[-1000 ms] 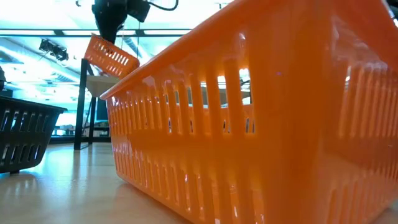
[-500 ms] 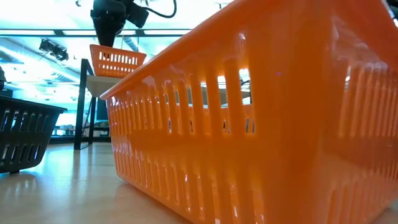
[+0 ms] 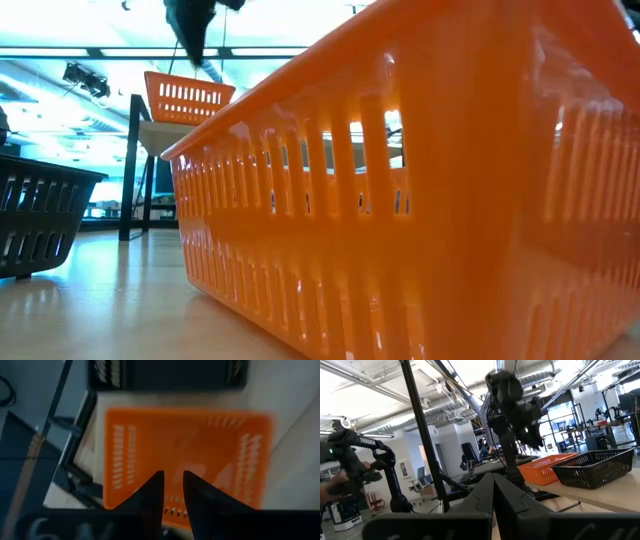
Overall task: Stack baskets on shelf by color
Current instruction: Adjust the orange bin on the shelf, then put the top gray bin on the shelf
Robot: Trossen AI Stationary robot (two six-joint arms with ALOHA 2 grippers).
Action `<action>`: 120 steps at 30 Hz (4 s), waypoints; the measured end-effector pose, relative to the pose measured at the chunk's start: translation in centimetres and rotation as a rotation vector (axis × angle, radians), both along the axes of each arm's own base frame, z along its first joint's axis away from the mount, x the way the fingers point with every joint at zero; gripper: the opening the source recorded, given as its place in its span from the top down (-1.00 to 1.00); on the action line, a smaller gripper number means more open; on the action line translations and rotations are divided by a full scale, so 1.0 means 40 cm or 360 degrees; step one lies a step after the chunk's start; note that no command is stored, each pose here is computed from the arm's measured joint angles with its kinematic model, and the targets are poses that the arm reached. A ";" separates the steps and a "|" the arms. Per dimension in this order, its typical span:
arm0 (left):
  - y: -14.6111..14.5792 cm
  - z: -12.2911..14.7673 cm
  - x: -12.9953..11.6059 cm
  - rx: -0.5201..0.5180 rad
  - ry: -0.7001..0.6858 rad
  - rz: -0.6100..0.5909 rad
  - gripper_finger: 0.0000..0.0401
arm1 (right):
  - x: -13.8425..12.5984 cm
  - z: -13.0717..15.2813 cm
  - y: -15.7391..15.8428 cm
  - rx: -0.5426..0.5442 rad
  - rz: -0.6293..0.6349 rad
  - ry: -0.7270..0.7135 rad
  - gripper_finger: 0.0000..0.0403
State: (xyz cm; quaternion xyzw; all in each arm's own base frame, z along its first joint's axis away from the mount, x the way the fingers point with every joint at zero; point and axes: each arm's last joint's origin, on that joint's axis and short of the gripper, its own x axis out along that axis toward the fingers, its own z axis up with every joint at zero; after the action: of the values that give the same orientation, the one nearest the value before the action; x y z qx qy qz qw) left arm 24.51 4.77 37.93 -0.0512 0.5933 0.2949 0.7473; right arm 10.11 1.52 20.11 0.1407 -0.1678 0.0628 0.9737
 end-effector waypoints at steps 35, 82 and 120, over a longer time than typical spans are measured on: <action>-0.167 -0.173 0.035 -0.0113 0.0098 -0.0185 0.61 | 0.000 0.000 0.000 -0.0019 -0.0007 -0.0002 0.94; -0.111 -0.167 0.070 -0.0005 -0.0092 -0.0154 0.70 | 0.000 0.000 0.000 -0.0022 -0.0008 -0.0001 0.94; -0.340 -0.317 0.177 -0.0222 -0.1589 -0.1118 0.74 | 0.067 -0.011 -0.002 0.0247 -0.0245 0.0049 0.94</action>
State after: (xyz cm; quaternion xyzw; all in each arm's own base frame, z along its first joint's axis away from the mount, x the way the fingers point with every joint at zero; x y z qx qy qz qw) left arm 31.59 -8.82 25.24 -0.0333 0.1709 -0.0682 0.9824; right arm 12.81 1.43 19.66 0.2032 -0.1675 -0.0276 0.9643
